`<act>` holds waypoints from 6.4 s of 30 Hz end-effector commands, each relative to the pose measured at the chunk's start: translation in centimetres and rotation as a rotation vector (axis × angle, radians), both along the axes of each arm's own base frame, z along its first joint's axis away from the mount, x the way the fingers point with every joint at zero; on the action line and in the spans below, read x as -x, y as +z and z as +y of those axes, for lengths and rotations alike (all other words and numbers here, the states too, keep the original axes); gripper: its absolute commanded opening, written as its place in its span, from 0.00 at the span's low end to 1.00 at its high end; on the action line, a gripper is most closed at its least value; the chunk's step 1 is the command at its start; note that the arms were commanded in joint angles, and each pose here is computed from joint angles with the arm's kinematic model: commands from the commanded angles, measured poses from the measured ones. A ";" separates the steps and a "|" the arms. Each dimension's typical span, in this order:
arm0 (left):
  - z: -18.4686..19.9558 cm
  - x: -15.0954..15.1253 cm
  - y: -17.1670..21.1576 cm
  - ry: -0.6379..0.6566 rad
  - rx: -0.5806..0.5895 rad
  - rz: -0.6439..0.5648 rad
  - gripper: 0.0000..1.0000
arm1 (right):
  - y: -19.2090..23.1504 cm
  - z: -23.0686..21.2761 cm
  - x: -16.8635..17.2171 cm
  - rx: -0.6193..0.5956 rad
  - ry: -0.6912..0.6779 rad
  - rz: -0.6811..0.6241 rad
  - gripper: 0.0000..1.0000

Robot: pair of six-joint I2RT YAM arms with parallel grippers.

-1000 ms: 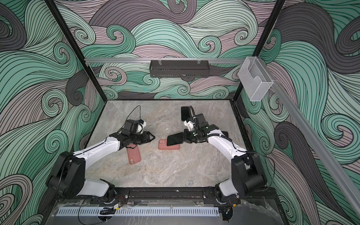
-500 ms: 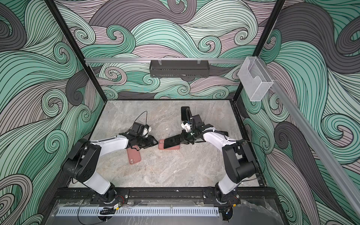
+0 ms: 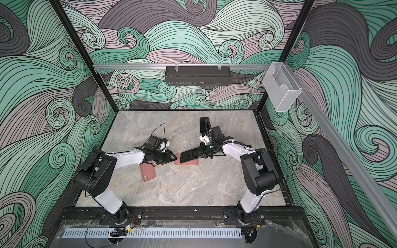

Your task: Put the phone into the phone case

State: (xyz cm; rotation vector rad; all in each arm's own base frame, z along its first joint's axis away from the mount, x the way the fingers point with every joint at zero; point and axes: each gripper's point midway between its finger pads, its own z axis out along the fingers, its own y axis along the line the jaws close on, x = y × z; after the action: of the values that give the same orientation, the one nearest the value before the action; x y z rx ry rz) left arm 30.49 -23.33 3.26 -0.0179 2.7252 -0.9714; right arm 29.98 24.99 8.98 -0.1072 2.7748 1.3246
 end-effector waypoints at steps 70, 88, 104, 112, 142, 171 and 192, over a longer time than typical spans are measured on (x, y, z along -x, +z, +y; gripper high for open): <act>-1.3 -1.5 -2.2 -0.007 -0.013 0.057 0.27 | -4.6 0.3 0.4 0.106 0.137 0.057 0.27; -1.1 -1.1 -2.7 -0.003 -0.021 0.077 0.22 | -2.6 -3.7 0.1 0.384 0.143 -0.030 0.40; -1.5 -0.2 -0.6 -0.017 0.024 0.071 0.29 | -5.2 -2.9 2.0 0.470 0.163 0.008 0.22; -1.5 0.2 -0.7 -0.014 0.028 0.076 0.29 | -6.6 -3.2 1.9 0.545 0.166 0.020 0.25; -2.6 1.4 -0.3 -0.017 0.083 0.091 0.26 | -8.3 -1.7 1.8 0.551 0.193 0.027 0.14; -1.6 1.9 -1.9 0.011 0.019 0.119 0.22 | -12.4 -5.2 4.4 0.951 0.287 0.013 0.10; -1.4 2.0 -1.9 0.017 0.011 0.122 0.22 | -16.2 -5.3 7.0 0.956 0.283 0.087 0.08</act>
State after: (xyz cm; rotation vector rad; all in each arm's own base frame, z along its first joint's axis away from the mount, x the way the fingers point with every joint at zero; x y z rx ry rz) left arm 30.18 -24.54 1.90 -0.1151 2.7667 -1.0265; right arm 27.52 22.48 1.64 -0.4575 3.0814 0.0957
